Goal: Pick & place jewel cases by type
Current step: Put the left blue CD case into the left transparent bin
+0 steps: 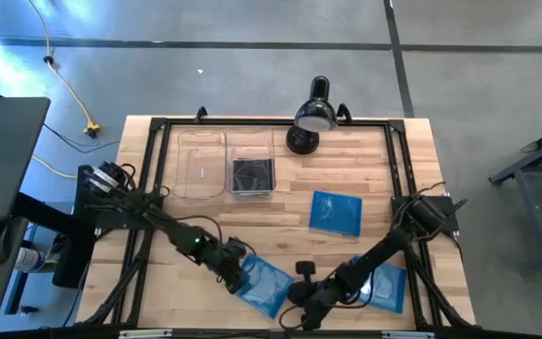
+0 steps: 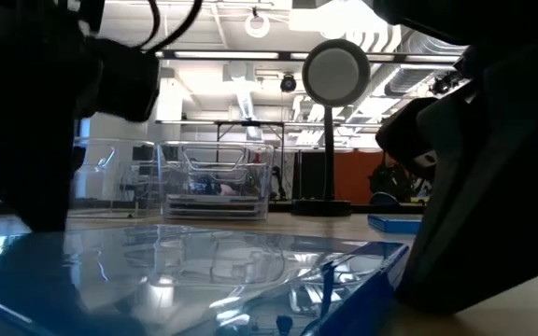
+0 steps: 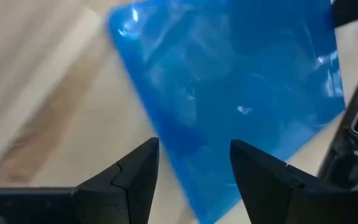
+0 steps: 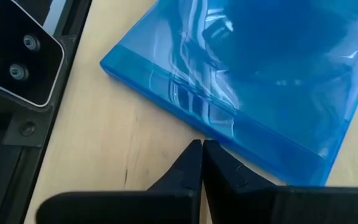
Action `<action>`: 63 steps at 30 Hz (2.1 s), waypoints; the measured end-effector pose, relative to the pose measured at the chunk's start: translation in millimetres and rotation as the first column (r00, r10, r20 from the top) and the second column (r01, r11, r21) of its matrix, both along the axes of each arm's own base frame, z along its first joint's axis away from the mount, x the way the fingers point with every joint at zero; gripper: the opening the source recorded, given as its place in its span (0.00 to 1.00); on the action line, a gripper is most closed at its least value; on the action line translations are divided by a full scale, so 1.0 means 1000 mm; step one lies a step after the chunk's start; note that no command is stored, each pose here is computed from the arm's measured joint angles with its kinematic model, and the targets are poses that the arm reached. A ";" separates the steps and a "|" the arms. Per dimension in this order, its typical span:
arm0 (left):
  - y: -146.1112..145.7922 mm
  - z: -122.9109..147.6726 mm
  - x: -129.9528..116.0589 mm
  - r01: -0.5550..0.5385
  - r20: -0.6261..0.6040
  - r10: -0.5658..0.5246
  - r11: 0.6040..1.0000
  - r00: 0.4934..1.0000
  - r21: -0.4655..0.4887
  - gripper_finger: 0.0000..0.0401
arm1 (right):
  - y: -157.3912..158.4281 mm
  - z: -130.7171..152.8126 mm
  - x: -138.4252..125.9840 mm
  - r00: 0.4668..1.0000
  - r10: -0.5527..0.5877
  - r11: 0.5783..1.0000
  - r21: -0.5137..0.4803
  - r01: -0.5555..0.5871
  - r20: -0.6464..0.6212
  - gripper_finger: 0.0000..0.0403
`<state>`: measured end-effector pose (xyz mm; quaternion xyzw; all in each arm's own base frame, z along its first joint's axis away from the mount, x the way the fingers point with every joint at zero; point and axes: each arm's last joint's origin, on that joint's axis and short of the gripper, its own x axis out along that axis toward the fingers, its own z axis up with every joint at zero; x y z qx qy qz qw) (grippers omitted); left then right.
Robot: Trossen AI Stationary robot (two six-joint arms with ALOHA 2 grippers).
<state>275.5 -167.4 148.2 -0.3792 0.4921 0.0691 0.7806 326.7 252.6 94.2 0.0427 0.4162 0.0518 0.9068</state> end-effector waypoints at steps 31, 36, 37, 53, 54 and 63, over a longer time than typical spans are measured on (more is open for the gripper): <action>-0.002 0.012 0.002 0.190 0.121 -0.191 0.982 0.974 0.019 0.49 | -0.010 -0.004 -0.002 0.997 0.013 0.998 -0.068 -0.018 -0.075 0.00; -0.003 0.014 0.002 0.197 0.141 -0.205 0.978 0.969 0.067 0.49 | -0.011 -0.004 -0.002 0.998 -0.016 0.993 -0.115 0.010 -0.053 0.00; -0.002 0.013 0.002 0.192 0.143 -0.203 0.977 0.969 0.089 0.49 | -0.013 -0.005 0.000 0.998 -0.018 0.993 -0.119 0.011 -0.053 0.00; 0.008 0.014 0.007 0.120 0.194 -0.181 0.950 0.964 0.289 0.49 | -0.036 -0.004 0.009 0.997 -0.052 0.965 -0.258 0.037 -0.051 0.00; 0.010 0.014 0.008 0.114 0.196 -0.177 0.948 0.964 0.295 0.49 | -0.037 -0.004 0.009 0.996 -0.069 0.963 -0.266 0.053 -0.052 0.00; 0.028 0.011 0.015 0.196 0.123 -0.218 0.966 0.968 0.169 0.49 | -0.042 -0.004 0.004 0.989 -0.128 0.942 -0.320 0.097 -0.075 0.00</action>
